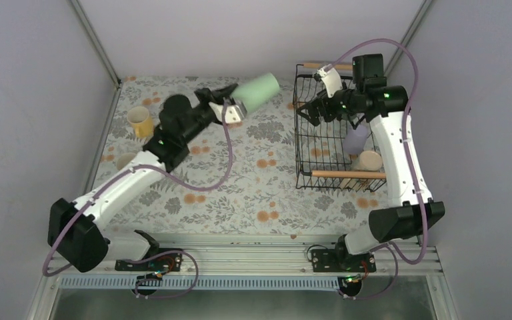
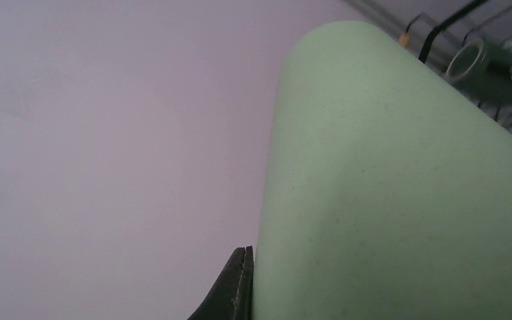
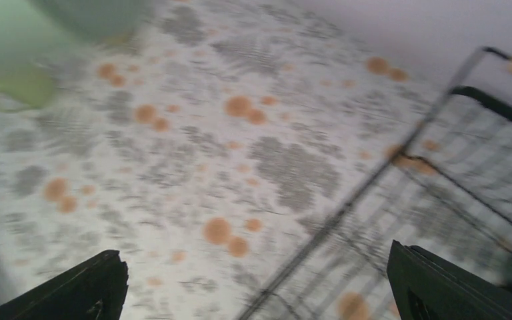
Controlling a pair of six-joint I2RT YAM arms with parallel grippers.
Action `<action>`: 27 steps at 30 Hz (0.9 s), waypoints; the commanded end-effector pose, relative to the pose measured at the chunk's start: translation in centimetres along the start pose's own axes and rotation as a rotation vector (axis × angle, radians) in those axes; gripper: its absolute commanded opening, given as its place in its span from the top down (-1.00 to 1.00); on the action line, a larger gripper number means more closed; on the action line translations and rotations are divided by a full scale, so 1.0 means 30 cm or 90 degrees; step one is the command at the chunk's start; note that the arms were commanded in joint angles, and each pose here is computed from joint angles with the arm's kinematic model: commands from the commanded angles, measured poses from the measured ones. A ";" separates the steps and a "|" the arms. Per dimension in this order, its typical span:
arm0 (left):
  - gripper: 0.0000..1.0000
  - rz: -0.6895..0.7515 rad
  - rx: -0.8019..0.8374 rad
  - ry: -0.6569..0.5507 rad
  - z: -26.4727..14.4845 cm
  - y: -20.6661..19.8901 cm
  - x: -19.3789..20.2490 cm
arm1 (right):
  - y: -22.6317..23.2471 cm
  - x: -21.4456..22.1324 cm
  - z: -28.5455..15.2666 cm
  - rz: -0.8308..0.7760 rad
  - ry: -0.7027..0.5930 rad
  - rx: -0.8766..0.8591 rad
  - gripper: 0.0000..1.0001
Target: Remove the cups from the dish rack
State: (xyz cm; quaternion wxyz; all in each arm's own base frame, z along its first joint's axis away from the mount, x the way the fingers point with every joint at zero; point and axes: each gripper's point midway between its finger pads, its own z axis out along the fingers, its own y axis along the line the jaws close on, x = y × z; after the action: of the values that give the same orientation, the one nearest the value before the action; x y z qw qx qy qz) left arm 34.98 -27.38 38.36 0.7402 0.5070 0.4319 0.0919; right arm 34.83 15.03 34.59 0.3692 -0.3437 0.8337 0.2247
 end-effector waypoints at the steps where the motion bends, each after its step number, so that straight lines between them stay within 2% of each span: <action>1: 0.95 0.046 0.177 0.170 -0.076 -0.025 0.186 | -0.246 0.024 -0.011 -0.014 0.031 0.241 -1.00; 8: 0.95 0.072 0.425 0.395 -0.310 -0.080 0.463 | -0.437 0.085 0.017 0.047 0.072 0.338 -1.00; 12: 0.95 0.047 0.530 0.476 -0.466 -0.101 0.561 | -0.485 0.078 0.017 0.060 0.072 0.353 -1.00; 15: 0.95 0.021 0.616 0.533 -0.563 -0.161 0.608 | -0.524 0.085 0.044 0.071 0.084 0.360 -1.00; 18: 0.95 -0.001 0.722 0.622 -0.678 -0.262 0.679 | -0.556 0.091 0.057 0.072 0.094 0.377 -1.00; 21: 0.95 -0.005 0.766 0.703 -0.736 -0.323 0.761 | -0.582 0.104 0.068 0.068 0.105 0.393 -1.00; 27: 0.95 -0.010 0.805 0.797 -0.770 -0.422 0.890 | -0.578 0.126 0.083 0.063 0.114 0.387 -1.00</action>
State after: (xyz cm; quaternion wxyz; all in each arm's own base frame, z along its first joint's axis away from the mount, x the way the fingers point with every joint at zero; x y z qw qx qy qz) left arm 30.69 -4.31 12.67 0.0113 0.6945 0.7163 0.0675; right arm 46.54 3.82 27.50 0.3560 -0.1987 0.9124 -0.0360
